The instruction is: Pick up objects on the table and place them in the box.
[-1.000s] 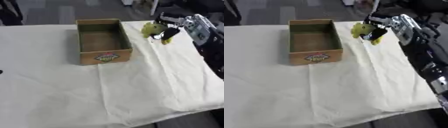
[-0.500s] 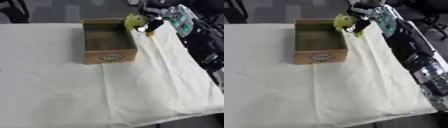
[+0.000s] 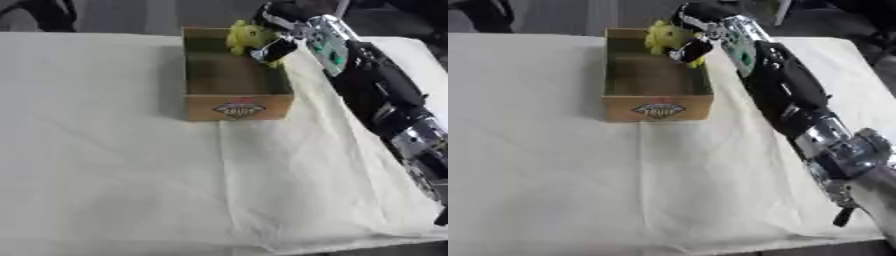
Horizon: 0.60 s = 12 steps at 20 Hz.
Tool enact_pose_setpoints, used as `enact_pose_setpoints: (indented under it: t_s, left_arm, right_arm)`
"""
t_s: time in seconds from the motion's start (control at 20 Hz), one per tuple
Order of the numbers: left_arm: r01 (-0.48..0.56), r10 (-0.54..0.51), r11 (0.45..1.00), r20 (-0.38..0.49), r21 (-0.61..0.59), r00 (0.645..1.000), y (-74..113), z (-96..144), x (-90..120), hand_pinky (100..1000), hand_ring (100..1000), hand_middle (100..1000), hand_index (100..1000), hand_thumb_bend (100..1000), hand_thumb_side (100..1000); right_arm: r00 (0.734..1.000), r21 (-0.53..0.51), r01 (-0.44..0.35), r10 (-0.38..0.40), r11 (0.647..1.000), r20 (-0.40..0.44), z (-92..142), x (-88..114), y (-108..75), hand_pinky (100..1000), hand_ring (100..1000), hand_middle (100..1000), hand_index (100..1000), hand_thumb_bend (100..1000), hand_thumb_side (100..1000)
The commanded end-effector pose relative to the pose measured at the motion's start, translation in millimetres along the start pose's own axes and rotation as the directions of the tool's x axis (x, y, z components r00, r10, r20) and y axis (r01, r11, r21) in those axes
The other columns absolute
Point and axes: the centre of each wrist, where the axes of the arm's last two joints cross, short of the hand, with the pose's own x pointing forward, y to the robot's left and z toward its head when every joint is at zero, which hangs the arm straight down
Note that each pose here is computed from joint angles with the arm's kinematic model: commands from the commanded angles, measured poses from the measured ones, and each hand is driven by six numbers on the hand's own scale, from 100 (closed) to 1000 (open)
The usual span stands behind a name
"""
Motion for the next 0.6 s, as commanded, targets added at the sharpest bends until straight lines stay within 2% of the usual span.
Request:
enact_pose_setpoints:
  t_s: [0.05,0.15,0.2,0.25,0.3,0.4,0.5,0.55,0.6]
  left_arm:
    - [0.003,-0.002,1.0,0.041,-0.018,0.999,-0.6,-6,10,611,795,584,721,320,580]
    - [0.002,-0.001,1.0,0.042,-0.021,0.999,-1.2,-6,11,611,795,584,721,321,580]
    - [0.001,0.0,1.0,0.043,-0.021,0.999,-1.4,-6,11,611,795,583,721,321,580]
    - [0.001,0.0,1.0,0.042,-0.022,0.999,-1.5,-6,11,611,795,583,721,321,581]
    - [0.0,0.0,1.0,0.042,-0.022,0.999,-1.7,-6,11,611,795,583,721,322,581]
    - [0.0,0.001,1.0,0.041,-0.022,0.999,-1.8,-6,10,611,795,583,721,322,582]
    - [0.0,0.001,1.0,0.038,-0.021,0.999,-1.7,-5,10,611,795,583,721,323,582]
    - [0.0,0.001,1.0,0.037,-0.02,0.999,-1.7,-5,9,611,795,583,721,323,582]
    - [0.0,0.001,1.0,0.035,-0.019,0.999,-1.5,-5,9,611,795,583,721,323,582]
  right_arm:
    - [0.998,-0.07,-0.053,0.051,0.996,-0.027,-3,-2,-10.4,455,495,523,629,212,358]
    - [0.997,-0.082,-0.071,0.069,0.994,-0.03,-5,0,-6.5,549,604,623,697,271,398]
    - [0.997,-0.08,-0.08,0.078,0.994,-0.029,-6,1,-4.6,668,716,726,762,309,419]
    - [0.996,-0.069,-0.091,0.089,0.994,-0.024,-7,2,-2.7,738,776,775,804,342,432]
    - [0.995,-0.058,-0.099,0.098,0.993,-0.017,-8,3,-1.7,810,830,828,846,386,436]
    - [0.994,-0.038,-0.11,0.11,0.993,0.003,-9,5,-0.4,900,910,906,911,457,426]
    - [0.993,-0.013,-0.117,0.117,0.993,0.031,-9,7,-0.4,935,942,940,936,450,427]
    - [0.992,-0.012,-0.12,0.12,0.993,0.049,-8,9,-2.1,939,944,947,939,449,458]
    - [0.99,-0.024,-0.119,0.121,0.993,0.068,-8,12,-4.4,924,928,928,929,450,431]
